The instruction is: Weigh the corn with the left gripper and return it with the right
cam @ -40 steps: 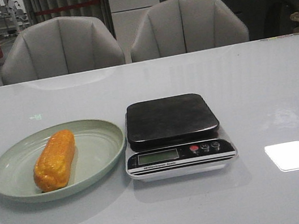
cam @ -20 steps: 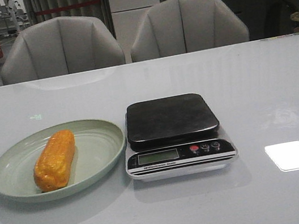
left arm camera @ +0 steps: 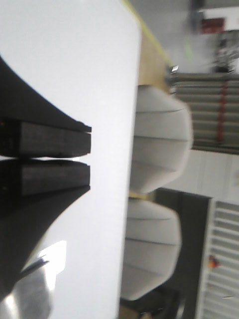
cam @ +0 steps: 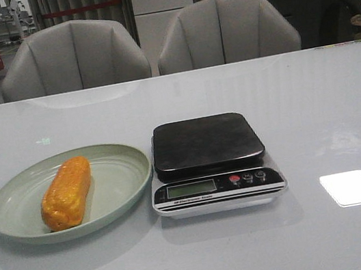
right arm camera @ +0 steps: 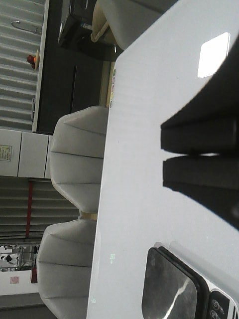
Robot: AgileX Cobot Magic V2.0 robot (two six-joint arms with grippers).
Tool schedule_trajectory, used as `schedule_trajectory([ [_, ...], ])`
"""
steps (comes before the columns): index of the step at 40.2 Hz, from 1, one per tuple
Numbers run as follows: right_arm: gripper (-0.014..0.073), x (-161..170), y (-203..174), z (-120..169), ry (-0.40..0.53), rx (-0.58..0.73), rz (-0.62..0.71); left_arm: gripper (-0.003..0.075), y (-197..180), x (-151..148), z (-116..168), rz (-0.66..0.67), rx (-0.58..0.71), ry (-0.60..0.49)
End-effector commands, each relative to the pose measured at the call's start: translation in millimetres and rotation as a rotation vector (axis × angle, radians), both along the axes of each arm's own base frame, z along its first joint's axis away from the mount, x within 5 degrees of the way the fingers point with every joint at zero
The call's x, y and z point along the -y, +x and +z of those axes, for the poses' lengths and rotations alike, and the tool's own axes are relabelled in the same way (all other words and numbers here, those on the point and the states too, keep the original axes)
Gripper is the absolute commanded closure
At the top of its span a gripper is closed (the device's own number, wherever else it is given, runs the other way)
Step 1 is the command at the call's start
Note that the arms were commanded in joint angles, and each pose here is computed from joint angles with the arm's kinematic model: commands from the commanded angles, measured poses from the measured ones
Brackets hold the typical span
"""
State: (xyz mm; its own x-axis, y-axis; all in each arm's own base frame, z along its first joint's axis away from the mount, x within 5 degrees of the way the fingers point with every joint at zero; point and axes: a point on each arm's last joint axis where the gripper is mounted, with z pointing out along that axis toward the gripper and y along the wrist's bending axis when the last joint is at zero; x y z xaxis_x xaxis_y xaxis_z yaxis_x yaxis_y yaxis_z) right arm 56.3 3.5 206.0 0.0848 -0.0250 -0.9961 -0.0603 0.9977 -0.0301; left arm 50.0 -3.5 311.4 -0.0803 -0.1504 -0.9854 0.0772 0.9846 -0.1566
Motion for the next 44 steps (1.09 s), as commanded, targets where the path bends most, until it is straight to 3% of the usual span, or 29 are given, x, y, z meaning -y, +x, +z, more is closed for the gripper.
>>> schedule_trajectory([
  [1,0.0417,0.7,-2.4,7.4,-0.011,0.102,-0.012,0.0588,3.9,3.5,11.2,-0.052,0.024,-0.014],
  [13,0.0417,0.7,-2.4,7.4,-0.011,0.102,-0.012,0.0552,15.2,7.3,5.9,-0.083,-0.029,-0.001],
  [15,0.0417,0.7,-2.4,7.4,-0.011,0.102,-0.012,0.0497,17.9,7.8,4.9,-0.083,-0.043,0.001],
  [23,0.0417,0.7,-2.4,7.4,-0.011,0.102,-0.012,0.0146,29.3,10.4,7.5,-0.085,-0.100,-0.003],
  [26,0.0417,0.7,-2.4,7.4,-0.011,0.102,-0.012,0.0091,34.5,12.0,10.4,-0.092,-0.127,0.004],
  [44,0.0417,0.7,-2.4,7.4,-0.011,0.102,-0.012,0.0095,95.6,45.7,14.8,-0.217,-0.417,0.019],
])
